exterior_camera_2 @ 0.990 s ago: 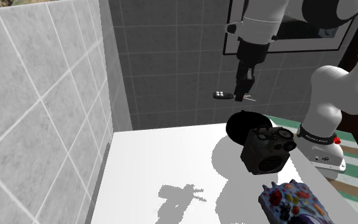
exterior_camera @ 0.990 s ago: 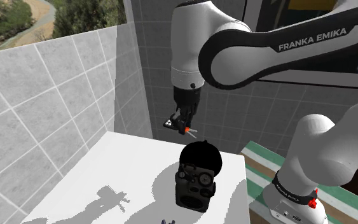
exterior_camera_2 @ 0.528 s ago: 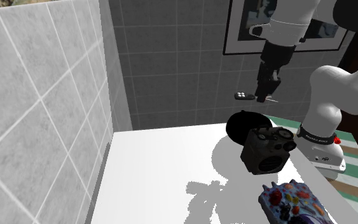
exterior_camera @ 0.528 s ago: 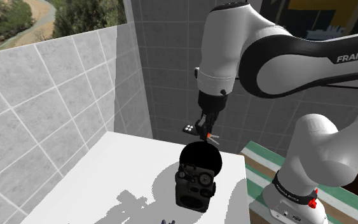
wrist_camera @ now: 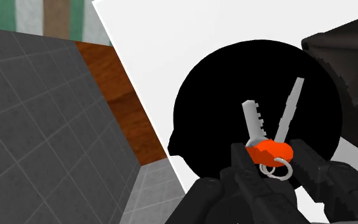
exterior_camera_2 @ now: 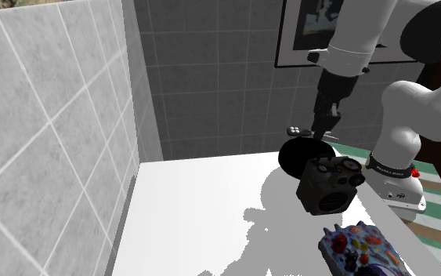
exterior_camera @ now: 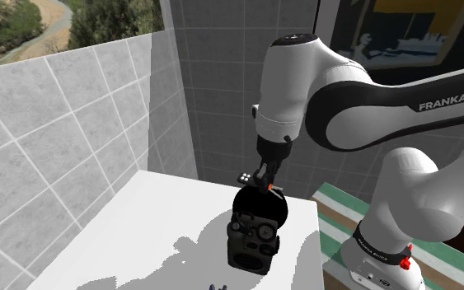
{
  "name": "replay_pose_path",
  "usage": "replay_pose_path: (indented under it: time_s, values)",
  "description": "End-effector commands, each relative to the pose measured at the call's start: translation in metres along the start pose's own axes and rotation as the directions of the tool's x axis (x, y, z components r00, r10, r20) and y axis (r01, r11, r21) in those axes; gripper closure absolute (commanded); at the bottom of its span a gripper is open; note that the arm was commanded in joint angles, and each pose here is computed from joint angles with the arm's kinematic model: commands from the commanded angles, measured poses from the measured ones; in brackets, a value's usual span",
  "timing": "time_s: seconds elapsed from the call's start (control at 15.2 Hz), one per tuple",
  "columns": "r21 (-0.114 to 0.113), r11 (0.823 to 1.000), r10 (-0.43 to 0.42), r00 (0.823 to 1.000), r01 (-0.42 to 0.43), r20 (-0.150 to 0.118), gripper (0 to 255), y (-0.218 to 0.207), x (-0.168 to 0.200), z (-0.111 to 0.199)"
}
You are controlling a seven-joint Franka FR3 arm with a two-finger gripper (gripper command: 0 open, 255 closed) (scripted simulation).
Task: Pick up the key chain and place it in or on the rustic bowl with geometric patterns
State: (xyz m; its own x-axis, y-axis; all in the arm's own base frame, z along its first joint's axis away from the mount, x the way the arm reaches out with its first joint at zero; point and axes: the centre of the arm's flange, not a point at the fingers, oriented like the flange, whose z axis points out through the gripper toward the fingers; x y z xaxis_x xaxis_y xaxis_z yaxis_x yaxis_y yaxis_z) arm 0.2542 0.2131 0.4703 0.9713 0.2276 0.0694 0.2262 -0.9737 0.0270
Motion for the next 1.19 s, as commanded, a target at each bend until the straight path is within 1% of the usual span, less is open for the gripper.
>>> replay_pose_path:
  time_s: [0.0,0.26,0.73,0.79,1.12]
  values:
    - [0.000,1.000,0.000,1.000,0.000,0.000,255,0.000,-0.001,0.011]
    - [0.000,1.000,0.000,1.000,0.000,0.000,255,-0.001,-0.003,0.033]
    - [0.000,1.000,0.000,1.000,0.000,0.000,255,-0.001,-0.003,0.033]
    - [0.000,1.000,0.000,1.000,0.000,0.000,0,-0.001,-0.003,0.033]
    - [0.000,1.000,0.000,1.000,0.000,0.000,0,-0.001,-0.003,0.033]
